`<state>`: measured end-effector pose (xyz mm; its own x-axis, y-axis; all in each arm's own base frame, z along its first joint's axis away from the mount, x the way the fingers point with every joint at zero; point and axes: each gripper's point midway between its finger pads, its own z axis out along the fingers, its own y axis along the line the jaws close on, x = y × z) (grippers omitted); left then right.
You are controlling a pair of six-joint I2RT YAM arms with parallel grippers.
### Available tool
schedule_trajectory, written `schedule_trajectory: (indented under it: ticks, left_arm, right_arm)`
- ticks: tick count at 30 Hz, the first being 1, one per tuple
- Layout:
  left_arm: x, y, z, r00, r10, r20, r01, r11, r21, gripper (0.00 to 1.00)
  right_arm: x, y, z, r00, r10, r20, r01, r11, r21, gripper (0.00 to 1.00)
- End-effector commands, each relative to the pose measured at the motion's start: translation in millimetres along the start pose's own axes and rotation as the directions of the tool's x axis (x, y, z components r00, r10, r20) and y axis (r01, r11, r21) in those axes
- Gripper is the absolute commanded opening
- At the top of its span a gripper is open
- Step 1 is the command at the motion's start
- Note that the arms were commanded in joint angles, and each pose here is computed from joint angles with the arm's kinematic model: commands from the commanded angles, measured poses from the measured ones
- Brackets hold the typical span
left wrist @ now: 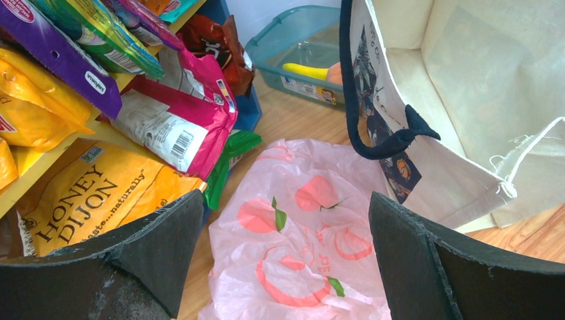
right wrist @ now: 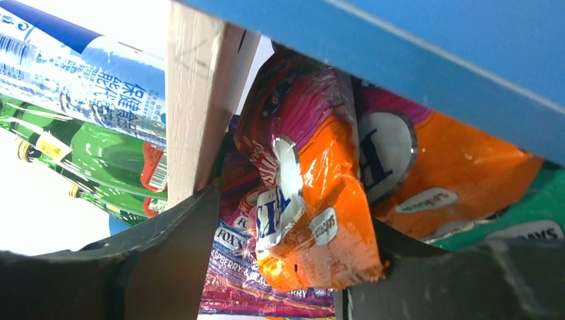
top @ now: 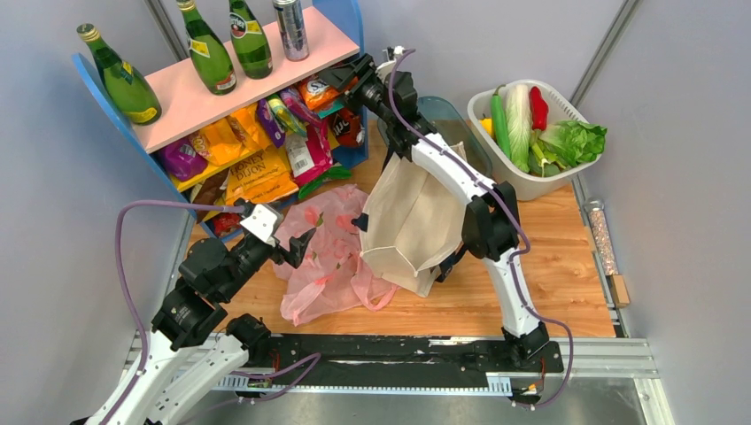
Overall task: Untie the knot of the grocery bags and take out the mixed food
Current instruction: Place the fake candies on the shelf.
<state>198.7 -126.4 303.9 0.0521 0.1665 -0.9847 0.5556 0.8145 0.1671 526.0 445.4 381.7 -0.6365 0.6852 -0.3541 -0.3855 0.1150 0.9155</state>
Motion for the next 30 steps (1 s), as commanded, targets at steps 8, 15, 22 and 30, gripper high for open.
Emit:
schedule_trajectory:
  ticks: [8, 15, 22, 30]
  left_arm:
    - [0.1, -1.1, 1.3, 1.000, 0.016, 0.002, -0.016, 1.000, 0.011, 1.00]
    - [0.8, -1.5, 1.6, 1.000, 0.015, 0.000, -0.015, 1.000, 0.013, 1.00]
    - [-0.4, -4.8, 1.4, 1.000, 0.016, 0.004, -0.016, 0.999, 0.032, 1.00]
    - [-0.1, -5.0, 1.3, 1.000, 0.017, 0.004, -0.017, 0.999, 0.033, 1.00]
  right_arm:
    - [-17.8, 82.4, -30.3, 0.995, -0.050, 0.092, 0.063, 0.988, -0.143, 0.57]
    - [-12.7, 75.9, -36.3, 0.996, -0.033, 0.084, 0.043, 0.993, -0.114, 0.54]
    - [-6.2, 68.6, -32.4, 0.998, -0.025, 0.064, 0.032, 0.994, -0.103, 0.22]
    - [-7.9, 69.8, -14.4, 0.997, -0.020, 0.068, 0.029, 0.991, -0.130, 0.00]
